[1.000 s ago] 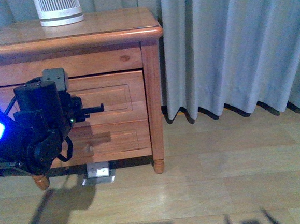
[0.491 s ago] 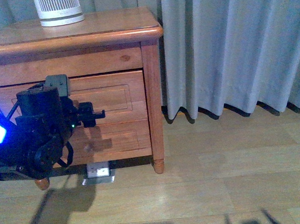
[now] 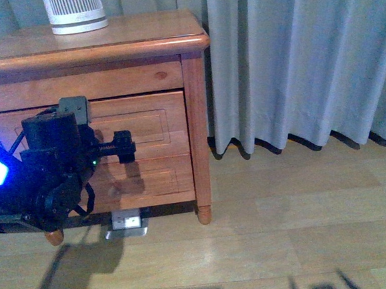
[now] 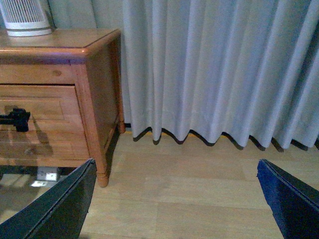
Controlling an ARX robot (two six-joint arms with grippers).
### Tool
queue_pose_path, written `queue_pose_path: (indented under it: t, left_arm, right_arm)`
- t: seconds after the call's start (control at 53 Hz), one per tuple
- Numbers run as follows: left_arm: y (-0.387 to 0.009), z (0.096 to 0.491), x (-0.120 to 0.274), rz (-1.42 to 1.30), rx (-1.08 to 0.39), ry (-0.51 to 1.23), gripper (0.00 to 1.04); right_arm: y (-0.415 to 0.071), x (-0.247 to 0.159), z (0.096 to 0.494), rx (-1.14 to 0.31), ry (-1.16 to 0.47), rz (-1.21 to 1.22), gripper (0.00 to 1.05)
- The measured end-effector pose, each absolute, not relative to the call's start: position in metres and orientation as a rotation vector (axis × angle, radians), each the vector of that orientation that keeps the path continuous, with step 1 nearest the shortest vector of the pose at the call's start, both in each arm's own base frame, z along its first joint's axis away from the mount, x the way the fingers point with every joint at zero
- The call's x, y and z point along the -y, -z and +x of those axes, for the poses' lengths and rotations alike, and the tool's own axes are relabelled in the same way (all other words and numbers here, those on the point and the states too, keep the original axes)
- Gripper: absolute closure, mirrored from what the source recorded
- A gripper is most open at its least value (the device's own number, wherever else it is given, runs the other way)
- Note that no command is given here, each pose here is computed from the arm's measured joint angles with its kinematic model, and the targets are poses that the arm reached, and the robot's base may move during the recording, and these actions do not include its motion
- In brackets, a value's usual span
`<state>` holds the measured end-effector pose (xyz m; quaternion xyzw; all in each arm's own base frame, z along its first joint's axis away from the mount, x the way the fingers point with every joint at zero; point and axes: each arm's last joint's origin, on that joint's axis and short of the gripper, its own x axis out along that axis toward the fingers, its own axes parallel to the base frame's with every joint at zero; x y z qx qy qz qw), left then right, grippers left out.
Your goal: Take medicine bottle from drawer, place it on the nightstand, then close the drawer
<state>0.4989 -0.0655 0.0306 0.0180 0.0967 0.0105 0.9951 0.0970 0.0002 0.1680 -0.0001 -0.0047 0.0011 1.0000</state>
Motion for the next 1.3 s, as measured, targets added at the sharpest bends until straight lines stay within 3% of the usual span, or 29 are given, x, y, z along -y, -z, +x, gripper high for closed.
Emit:
queue_pose_path:
  t: [0.132,0.585,1.0,1.189,1.302]
  left_arm:
    - [-0.031,0.499,0.065,0.037,-0.194,-0.024,0.09]
    - [-0.030,0.499,0.064,0.037,-0.201,-0.037,0.78]
    - [-0.030,0.486,0.061,0.035,-0.191,-0.041,0.81]
    - [-0.034,0.445,0.065,0.048,-0.219,-0.050,0.82]
    - [-0.040,0.390,0.066,0.087,-0.291,-0.037,0.82]
  right_arm:
    - [-0.168,0.000,0.097,0.009,-0.002,0.000,0.07]
    - [-0.168,0.000,0.097,0.009,-0.002,0.000,0.07]
    - [-0.168,0.000,0.097,0.009,-0.002,0.000,0.07]
    - [-0.168,0.000,0.097,0.009,-0.002,0.000,0.07]
    - [-0.168,0.000,0.097,0.009,-0.002,0.000,0.07]
